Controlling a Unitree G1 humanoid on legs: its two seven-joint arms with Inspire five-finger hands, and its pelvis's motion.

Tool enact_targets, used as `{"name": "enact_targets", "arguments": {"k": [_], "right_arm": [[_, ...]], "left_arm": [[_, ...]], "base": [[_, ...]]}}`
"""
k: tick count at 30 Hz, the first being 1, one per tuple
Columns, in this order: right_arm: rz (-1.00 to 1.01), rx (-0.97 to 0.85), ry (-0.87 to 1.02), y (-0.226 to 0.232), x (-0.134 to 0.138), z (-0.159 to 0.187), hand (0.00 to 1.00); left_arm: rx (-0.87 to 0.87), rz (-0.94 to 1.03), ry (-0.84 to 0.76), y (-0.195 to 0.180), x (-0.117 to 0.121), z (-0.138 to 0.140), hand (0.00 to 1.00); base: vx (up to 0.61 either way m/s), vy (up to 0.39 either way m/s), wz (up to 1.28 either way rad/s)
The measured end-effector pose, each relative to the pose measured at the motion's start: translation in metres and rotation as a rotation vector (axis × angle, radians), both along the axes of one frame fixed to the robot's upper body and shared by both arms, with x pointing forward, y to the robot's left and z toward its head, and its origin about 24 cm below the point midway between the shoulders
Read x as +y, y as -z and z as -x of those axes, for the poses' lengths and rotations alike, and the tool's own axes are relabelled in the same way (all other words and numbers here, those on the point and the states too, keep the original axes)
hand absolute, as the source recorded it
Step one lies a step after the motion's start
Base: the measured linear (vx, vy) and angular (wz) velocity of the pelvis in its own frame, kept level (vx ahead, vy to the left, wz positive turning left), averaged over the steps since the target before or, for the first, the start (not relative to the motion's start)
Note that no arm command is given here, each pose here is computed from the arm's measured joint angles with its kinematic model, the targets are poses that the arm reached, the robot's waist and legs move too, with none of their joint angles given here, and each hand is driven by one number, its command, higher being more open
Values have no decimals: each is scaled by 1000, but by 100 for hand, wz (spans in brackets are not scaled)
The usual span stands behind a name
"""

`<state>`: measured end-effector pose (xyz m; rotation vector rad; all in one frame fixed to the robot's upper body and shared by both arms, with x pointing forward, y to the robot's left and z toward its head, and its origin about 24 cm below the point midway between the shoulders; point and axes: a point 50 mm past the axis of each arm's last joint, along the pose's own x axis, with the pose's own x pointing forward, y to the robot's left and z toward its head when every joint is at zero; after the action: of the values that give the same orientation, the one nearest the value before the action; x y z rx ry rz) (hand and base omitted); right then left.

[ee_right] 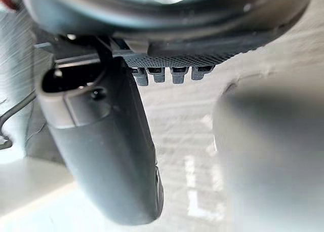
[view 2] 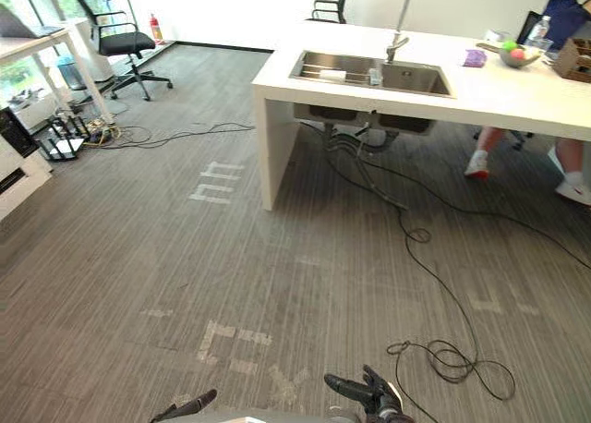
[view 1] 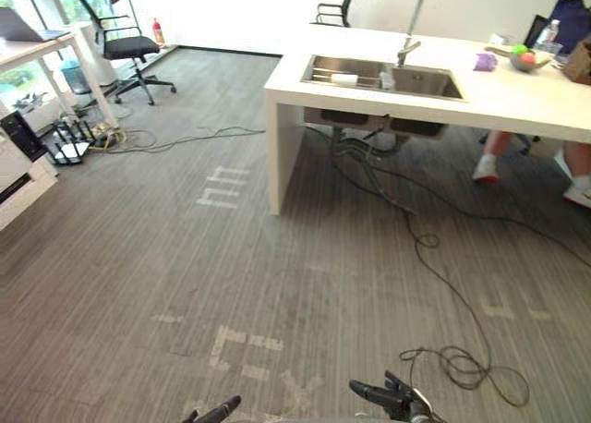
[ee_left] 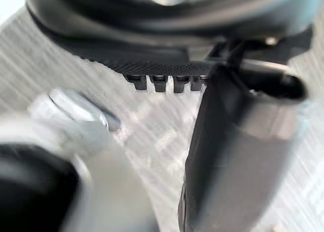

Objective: Walk over to the sink, pick up the cup, carry it to the dishwasher, place the cup inside the dishwasher, then close the dishwasher door

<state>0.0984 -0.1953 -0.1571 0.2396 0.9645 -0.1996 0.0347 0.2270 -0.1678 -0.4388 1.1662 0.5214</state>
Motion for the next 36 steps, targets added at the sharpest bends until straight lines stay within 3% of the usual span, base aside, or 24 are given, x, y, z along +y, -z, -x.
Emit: {"name": "enact_targets", "arguments": {"k": [7, 12, 17, 22, 25, 29, 33, 36], "right_arm": [[-29, -27, 21, -2, 4, -9, 100], [-55, -79, 158, -6, -6, -2, 100], [-53, -101, 190, -9, -13, -8, 100], [-37, -72, 154, -8, -17, -6, 100], [-32, -63, 122, -8, -12, -10, 100], [-43, -93, 10, -15, 4, -41, 100], [-48, -131, -85, -23, 14, -61, 100], [-34, -109, -122, -27, 16, -68, 100]], "left_arm": [[60, 15, -47, 2, -4, 6, 100], [43, 25, -31, 2, -6, -3, 100], [-32, 93, -46, 3, -31, -22, 100], [-93, 79, -46, 1, -36, -30, 100], [-220, 54, -50, -6, -31, -43, 100], [-506, 59, 74, -37, -37, -95, 100], [-984, -15, 258, -116, -68, -162, 100], [-1402, -46, 280, -207, -85, -204, 100]], "base": [[144, -2, -3], [407, -162, 10], [552, -256, 31], [491, -184, -10], [499, -64, -34], [394, 50, -60], [473, 228, -51], [466, 251, 7]]}}
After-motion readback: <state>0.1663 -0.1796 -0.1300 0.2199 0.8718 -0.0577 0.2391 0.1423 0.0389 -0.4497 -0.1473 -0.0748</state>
